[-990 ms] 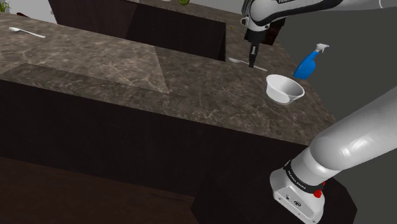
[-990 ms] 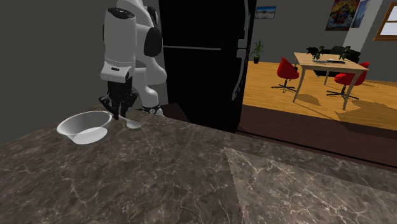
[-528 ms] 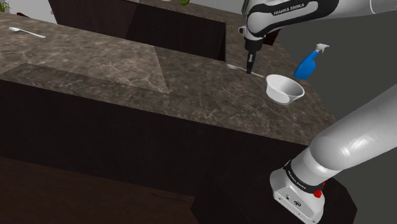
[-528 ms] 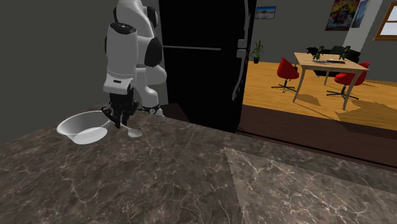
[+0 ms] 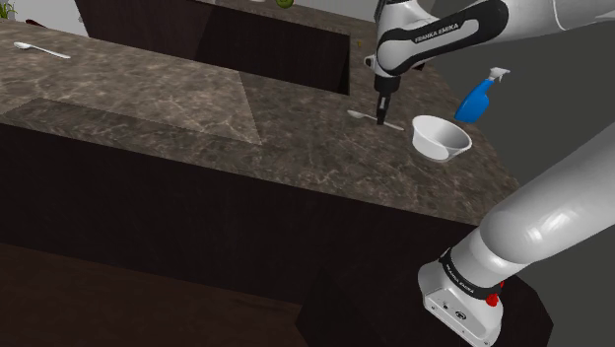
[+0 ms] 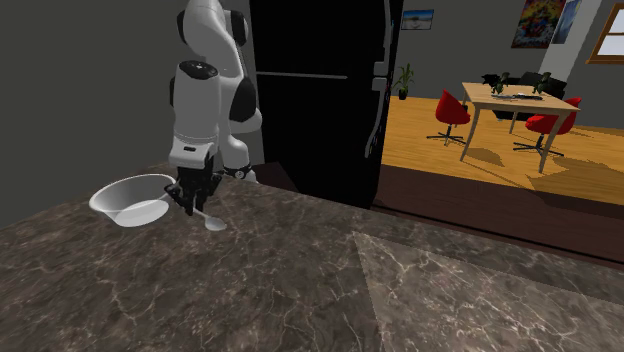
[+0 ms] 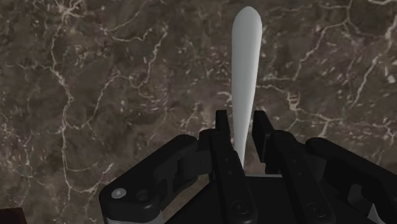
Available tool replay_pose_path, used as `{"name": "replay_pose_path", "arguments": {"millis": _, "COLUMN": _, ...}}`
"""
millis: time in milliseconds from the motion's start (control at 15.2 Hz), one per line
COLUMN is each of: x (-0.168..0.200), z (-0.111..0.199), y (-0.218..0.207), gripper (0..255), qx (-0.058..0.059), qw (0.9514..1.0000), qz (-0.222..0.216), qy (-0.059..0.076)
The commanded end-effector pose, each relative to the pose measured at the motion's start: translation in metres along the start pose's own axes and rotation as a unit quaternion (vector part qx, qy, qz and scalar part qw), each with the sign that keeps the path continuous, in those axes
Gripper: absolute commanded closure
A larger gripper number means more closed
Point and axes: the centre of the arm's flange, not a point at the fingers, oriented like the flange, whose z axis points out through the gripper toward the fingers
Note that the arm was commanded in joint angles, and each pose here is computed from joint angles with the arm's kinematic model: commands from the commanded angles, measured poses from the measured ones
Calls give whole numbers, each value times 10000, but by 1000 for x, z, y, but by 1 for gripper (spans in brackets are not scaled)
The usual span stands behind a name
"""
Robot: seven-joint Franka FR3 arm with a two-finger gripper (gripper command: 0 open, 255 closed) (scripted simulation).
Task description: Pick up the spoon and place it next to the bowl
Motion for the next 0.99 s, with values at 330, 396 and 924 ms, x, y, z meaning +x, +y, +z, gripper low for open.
{"name": "replay_pose_path", "arguments": {"millis": 330, "x": 8, "z": 36, "y": -5, "gripper": 255, "qx": -1, "qw": 10000, "qz": 0, "qy": 2}}
{"name": "replay_pose_path", "arguments": {"millis": 396, "x": 9, "z": 41, "y": -6, "gripper": 255, "qx": -1, "qw": 10000, "qz": 0, "qy": 2}}
{"name": "replay_pose_path", "arguments": {"millis": 924, "x": 11, "z": 50, "y": -7, "gripper": 255, "qx": -1, "qw": 10000, "qz": 0, "qy": 2}}
